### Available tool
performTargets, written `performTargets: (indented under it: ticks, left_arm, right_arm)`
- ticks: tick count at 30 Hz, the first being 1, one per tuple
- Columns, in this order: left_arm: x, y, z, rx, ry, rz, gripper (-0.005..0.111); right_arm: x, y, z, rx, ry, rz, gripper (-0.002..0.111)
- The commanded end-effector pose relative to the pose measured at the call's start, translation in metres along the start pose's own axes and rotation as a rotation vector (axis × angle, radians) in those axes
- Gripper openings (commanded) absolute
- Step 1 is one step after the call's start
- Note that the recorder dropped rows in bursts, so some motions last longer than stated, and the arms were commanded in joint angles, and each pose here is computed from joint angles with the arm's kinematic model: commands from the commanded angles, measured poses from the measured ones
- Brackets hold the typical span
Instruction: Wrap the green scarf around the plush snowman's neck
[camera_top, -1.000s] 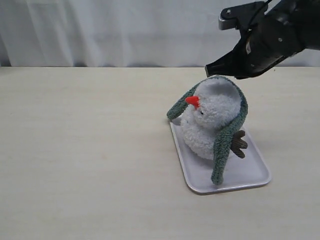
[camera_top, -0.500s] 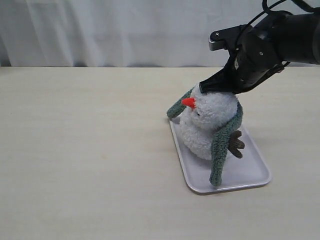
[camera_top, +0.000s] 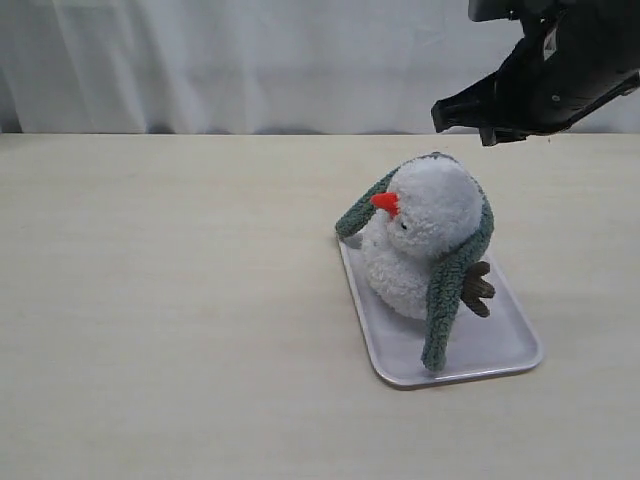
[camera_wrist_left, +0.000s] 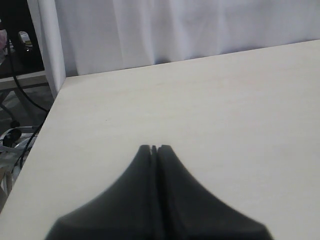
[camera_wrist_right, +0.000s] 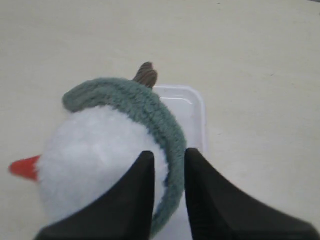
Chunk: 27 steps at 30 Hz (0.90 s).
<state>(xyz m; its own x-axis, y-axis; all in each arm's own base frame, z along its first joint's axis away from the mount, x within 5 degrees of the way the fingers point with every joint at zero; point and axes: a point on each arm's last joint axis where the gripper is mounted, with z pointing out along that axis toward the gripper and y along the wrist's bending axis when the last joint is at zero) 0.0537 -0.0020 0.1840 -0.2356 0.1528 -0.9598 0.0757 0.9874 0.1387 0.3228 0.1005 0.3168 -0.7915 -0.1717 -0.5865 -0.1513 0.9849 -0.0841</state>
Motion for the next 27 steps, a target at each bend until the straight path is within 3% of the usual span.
performTargets:
  ticks: [1,5,10,19,27]
  left_arm:
    - [0.0,0.0,0.0,-0.002,-0.01,-0.004,0.0]
    - [0.0,0.0,0.0,-0.002,-0.01,-0.004,0.0]
    - [0.0,0.0,0.0,-0.002,-0.01,-0.004,0.0]
    - [0.0,0.0,0.0,-0.002,-0.01,-0.004,0.0]
    - [0.0,0.0,0.0,-0.002,-0.01,-0.004,0.0]
  right_arm:
    - [0.022,0.015,-0.022,-0.228,0.079,-0.043,0.034]
    - [0.07,0.03,-0.023,-0.446,0.158,-0.123,0.034]
    - [0.121,0.028,0.003,-0.438,0.273,-0.158,0.034]
    - [0.117,0.049,0.014,-0.404,0.123,-0.202,0.035]
    - [0.133,0.048,0.045,-0.26,0.313,-0.153,0.045]
